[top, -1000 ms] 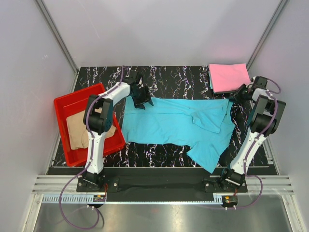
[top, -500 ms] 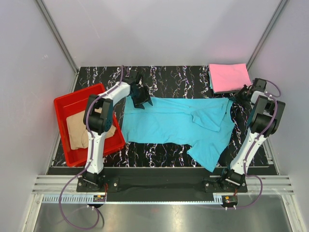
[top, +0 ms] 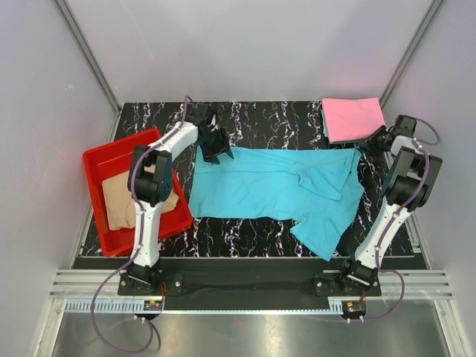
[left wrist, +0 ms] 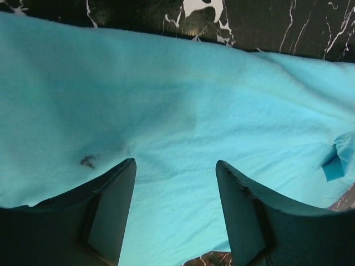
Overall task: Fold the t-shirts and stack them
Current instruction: Fold the tshirt
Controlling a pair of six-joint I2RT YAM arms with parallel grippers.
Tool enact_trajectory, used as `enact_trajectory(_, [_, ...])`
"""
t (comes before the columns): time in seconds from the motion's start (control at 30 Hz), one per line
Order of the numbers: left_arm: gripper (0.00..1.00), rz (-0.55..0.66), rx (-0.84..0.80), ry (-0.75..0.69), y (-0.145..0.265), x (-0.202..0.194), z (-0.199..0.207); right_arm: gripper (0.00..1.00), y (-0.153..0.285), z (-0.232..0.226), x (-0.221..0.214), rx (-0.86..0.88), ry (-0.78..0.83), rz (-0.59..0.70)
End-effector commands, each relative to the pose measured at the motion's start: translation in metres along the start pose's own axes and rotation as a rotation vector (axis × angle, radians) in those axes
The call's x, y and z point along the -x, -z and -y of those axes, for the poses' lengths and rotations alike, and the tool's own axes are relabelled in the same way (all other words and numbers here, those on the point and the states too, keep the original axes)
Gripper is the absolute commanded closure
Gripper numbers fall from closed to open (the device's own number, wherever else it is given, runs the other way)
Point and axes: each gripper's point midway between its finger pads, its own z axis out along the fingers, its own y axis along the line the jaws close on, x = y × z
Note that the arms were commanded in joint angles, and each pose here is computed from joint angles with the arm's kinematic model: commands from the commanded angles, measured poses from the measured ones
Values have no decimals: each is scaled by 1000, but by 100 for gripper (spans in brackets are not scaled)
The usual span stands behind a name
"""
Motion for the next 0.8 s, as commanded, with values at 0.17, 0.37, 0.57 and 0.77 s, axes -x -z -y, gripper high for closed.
enact_trajectory(0.17, [35,164,14,-100,95,6,8,62,85,2,3,-306,-96,-57])
enact_trajectory(0.37, [36,67,3,-87,84,-42,-15,64,116,-15,-51,-320,-47,-118])
enact_trajectory(0.57, [37,10,29,-45,68,-70,-45,62,126,-67,-140,-258,339,-240])
enact_trajectory(0.77, [38,28,88,61,76,-70,-82,61,118,-94,-209,-324,715,-307])
